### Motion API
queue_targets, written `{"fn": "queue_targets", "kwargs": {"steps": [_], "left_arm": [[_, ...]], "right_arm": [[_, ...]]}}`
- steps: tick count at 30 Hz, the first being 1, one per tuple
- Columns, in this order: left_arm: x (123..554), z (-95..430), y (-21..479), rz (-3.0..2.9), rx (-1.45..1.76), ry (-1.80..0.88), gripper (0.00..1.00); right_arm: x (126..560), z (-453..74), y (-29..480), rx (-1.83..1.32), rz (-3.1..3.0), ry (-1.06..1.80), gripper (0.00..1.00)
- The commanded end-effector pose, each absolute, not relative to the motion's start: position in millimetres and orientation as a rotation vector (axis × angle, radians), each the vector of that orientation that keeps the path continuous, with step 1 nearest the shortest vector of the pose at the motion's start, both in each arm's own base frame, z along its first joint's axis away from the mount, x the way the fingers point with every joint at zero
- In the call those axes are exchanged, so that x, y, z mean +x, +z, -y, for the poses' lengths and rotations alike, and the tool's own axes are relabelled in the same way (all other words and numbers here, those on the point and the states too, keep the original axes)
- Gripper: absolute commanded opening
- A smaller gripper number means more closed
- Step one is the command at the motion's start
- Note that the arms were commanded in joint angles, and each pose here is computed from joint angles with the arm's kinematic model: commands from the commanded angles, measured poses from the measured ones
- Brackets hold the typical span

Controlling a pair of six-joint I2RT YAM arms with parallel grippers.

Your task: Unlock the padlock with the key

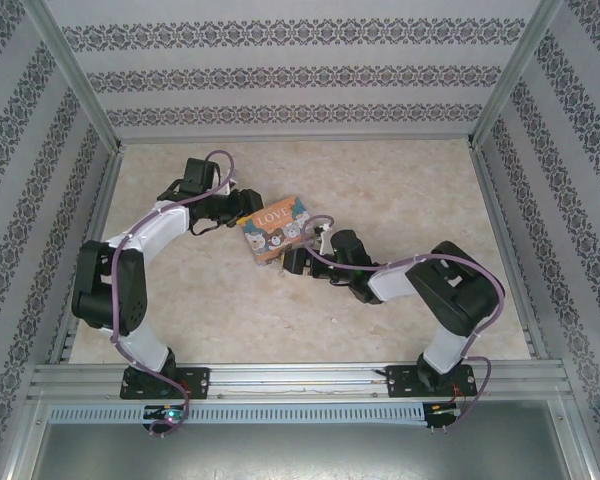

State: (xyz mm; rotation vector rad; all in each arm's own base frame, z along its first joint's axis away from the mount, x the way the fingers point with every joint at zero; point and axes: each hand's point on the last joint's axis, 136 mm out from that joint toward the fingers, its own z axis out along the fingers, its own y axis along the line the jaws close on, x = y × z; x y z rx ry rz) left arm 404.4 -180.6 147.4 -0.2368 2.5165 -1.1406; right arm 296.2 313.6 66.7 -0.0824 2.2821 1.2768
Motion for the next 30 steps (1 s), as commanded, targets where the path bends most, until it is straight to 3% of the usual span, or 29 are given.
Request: {"fn": "queue_targets", "kwargs": {"steps": [1,7,30], "left_arm": [[402.0,195.3,158.0,-2.51,-0.171,-1.254,0.54],[401.4,208.2,150.2,-2.511,-0.169,-1.359,0.53],[387.4,198.3,108.3,-2.675,-0.158,-1.223,0.52]], "right_arm": [[307.4,-327.3,82.1,-0.102,-2.199,1.325,0.86],[314.5,-338.5,79.1,-0.14,-2.187,1.36,0.84],[310.3,-345.2,75.1,-0.159,-2.16,1.442,0.7]]}}
